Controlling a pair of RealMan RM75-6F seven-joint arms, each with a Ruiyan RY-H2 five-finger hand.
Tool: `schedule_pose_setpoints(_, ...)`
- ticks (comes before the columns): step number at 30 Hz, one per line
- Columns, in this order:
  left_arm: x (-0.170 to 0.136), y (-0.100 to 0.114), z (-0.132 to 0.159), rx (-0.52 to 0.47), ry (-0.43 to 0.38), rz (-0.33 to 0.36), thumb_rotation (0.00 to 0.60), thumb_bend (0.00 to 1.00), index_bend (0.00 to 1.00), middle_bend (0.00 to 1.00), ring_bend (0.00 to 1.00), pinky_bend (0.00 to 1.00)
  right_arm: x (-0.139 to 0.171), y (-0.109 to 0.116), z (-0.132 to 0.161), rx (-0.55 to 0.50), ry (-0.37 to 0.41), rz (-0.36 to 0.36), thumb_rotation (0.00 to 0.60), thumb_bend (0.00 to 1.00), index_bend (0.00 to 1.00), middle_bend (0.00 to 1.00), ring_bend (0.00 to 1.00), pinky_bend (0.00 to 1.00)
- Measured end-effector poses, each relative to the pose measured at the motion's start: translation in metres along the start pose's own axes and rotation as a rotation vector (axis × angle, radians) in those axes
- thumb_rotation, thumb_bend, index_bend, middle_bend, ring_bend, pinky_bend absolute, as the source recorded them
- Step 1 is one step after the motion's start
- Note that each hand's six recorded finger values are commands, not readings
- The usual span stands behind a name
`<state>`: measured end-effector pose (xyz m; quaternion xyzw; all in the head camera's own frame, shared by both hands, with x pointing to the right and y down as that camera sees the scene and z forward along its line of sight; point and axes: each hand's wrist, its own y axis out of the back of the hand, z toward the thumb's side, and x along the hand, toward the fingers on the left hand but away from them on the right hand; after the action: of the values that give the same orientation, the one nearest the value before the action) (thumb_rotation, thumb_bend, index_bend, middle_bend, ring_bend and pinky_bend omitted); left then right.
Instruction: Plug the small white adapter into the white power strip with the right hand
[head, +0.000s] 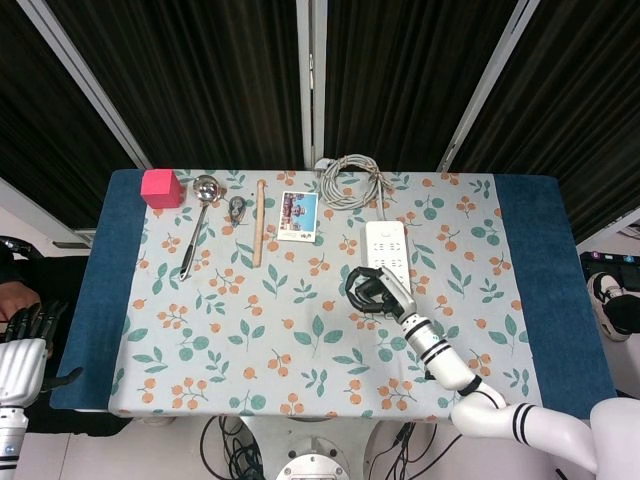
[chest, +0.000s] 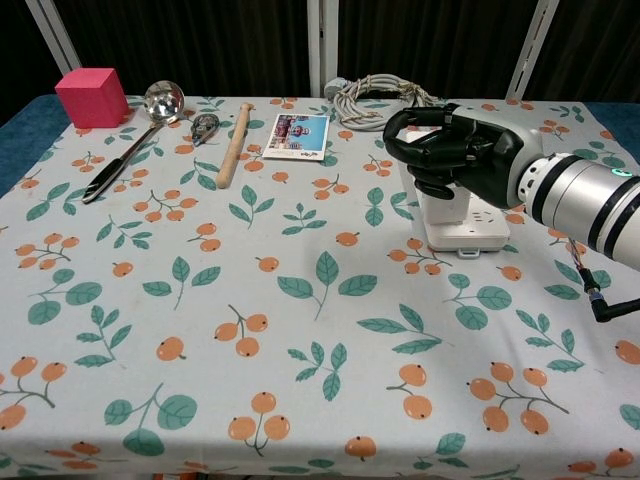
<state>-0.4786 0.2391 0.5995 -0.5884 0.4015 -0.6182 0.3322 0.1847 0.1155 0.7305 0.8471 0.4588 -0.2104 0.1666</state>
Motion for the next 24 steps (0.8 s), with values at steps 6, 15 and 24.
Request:
schedule_pose_setpoints(6,0.0,-0.001,0.0,-0.002,0.0,-0.002,0.6,0.03,0.1,0.04,0.0,0.0,0.0,-0.001,-0.004,-0.005,-0.007,0.006,0.6,0.74,1.0,0.95,0.86,0.89)
schedule_pose_setpoints(15,0.001,-0.001,0.001,-0.005,-0.008,-0.002,0.6,0.03,0.1,0.04,0.0,0.0,0.006,0.005,-0.007,-0.013,-0.007,-0.006,0.6,0.74,1.0,0.95,0.86,0.89)
schedule_pose_setpoints(24,0.0,-0.002,-0.001,-0.009,-0.003,-0.002,0.6,0.03,0.1,0.04,0.0,0.0,0.007,0.003,-0.011,-0.007,-0.011,-0.005,0.6,0.74,1.0,0.95,0.86,0.89)
